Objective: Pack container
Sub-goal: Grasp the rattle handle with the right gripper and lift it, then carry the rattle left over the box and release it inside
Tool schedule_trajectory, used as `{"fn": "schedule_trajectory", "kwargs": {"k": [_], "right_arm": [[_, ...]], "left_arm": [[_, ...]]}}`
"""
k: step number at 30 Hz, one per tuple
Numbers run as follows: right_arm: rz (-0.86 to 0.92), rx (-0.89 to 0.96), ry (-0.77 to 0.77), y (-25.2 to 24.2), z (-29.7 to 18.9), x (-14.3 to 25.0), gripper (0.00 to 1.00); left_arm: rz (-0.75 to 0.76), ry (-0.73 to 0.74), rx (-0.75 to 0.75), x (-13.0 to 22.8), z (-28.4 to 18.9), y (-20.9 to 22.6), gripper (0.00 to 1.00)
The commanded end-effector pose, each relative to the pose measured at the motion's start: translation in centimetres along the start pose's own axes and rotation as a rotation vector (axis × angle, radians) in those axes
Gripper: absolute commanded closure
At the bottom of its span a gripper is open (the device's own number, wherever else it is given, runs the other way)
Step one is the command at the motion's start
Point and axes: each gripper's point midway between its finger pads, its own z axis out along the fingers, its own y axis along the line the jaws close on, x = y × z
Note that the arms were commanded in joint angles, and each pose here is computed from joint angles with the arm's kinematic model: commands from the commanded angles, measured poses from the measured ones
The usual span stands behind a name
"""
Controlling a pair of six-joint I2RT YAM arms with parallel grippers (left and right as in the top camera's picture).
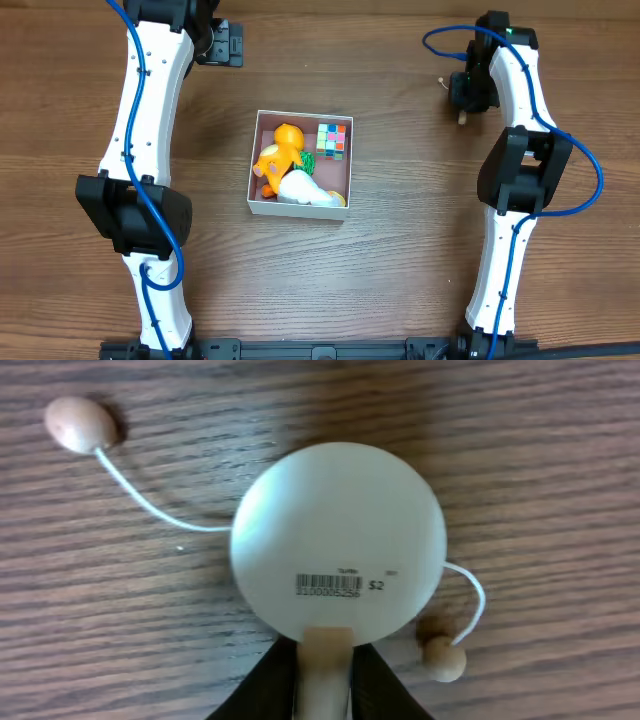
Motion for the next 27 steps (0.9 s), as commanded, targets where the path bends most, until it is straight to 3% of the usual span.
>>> {"fn": "schedule_trajectory", "kwargs": {"k": [1, 3, 10, 14, 17, 22, 27], "right_arm": [[0.062, 0.013, 0.003, -0.1, -0.1, 0.2, 0.85], [0.070, 0.013, 0.004, -0.1, -0.1, 0.2, 0.90], [0.054, -0.024, -0.048, 1.8, -1.8, -1.1, 0.90], [-0.001, -0.048, -0.207, 5.1, -6.9, -4.3, 0.89], [-0.091, -0.081, -0.319, 10.2, -12.0, -5.0, 0.87], [-0.239, -0.146, -0.401, 19.1, -16.5, -2.9, 0.88], [-0.415, -0.183, -0.346, 27.2, -18.2, 3.2, 0.88]], "left_arm": [[0.002, -0.018, -0.012, -0.5, -0.1, 0.4, 0.00], [0.002, -0.018, -0.012, -0.5, -0.1, 0.4, 0.00], [0.002, -0.017, -0.012, -0.5, -0.1, 0.4, 0.00], [0.002, -0.018, -0.012, -0.5, -0.1, 0.4, 0.00], [0.002, -0.018, -0.012, -0.5, -0.1, 0.4, 0.00], [0.002, -0.017, -0.012, -0.5, -0.1, 0.4, 0.00], [0.002, -0.018, -0.012, -0.5, -0.1, 0.4, 0.00]]}}
